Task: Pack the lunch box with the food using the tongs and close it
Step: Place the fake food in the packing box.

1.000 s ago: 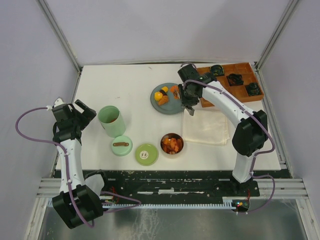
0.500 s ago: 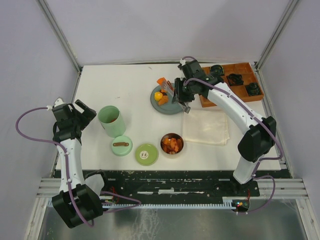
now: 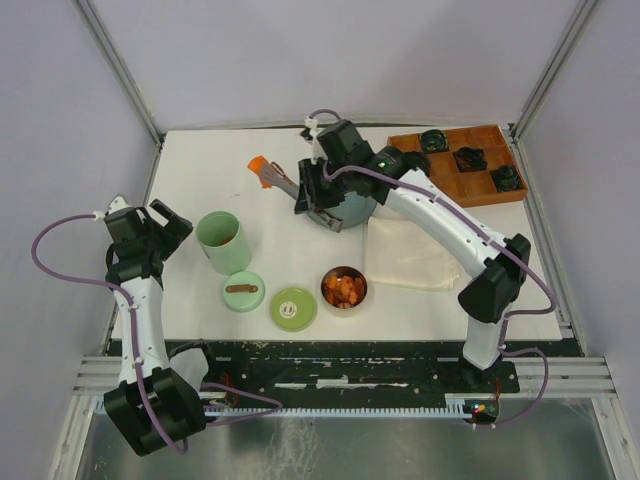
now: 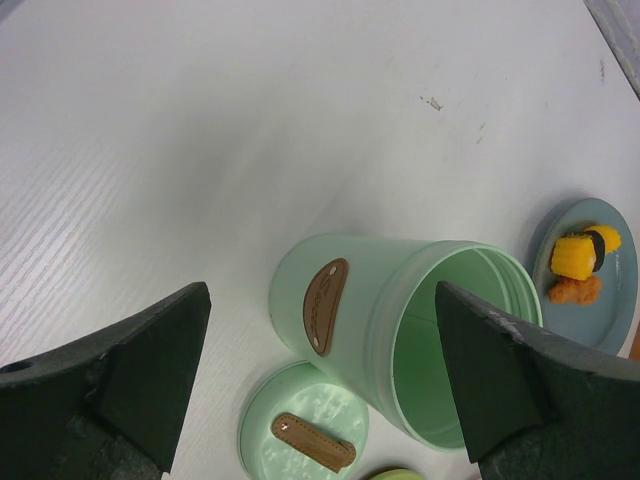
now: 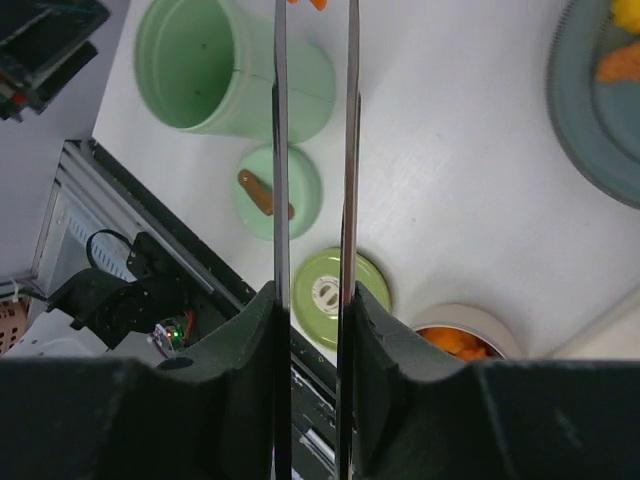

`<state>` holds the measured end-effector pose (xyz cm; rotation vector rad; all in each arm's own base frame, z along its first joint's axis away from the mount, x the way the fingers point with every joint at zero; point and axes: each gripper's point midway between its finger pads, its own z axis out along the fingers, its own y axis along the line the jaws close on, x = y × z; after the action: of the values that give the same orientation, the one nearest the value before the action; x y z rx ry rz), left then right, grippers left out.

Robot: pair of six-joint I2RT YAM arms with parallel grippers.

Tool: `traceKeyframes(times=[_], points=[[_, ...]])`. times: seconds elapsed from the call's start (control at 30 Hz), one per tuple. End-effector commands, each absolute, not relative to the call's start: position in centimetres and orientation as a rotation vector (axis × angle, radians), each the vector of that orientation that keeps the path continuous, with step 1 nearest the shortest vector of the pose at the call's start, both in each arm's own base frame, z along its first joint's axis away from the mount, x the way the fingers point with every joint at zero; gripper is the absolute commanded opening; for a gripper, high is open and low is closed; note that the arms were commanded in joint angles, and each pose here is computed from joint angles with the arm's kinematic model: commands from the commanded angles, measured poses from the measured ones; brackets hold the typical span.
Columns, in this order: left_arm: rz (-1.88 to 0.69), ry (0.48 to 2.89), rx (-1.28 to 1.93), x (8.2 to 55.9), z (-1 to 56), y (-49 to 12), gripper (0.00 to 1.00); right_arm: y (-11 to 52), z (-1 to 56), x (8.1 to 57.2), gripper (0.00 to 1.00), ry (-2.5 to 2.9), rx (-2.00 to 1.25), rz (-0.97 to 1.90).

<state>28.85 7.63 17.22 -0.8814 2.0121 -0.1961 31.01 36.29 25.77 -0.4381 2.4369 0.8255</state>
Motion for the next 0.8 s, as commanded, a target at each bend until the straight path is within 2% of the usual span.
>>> traceKeyframes(times=[0.0,0.37,0.77], points=[[-0.213,1.967,-0.883,29.4,18.2,7.8,0.99,41.3,28.6,28.8,0.28,2.324,-0.624,0.909],[-0.208,1.963,-0.884,29.4,18.3,7.9,0.99,46.2,28.0,25.7,0.29,2.293,-0.823,0.904],[-0.209,1.965,-0.884,29.4,18.2,7.8,0.99,47.1,25.6,24.6,0.3,2.333,-0.928,0.847]])
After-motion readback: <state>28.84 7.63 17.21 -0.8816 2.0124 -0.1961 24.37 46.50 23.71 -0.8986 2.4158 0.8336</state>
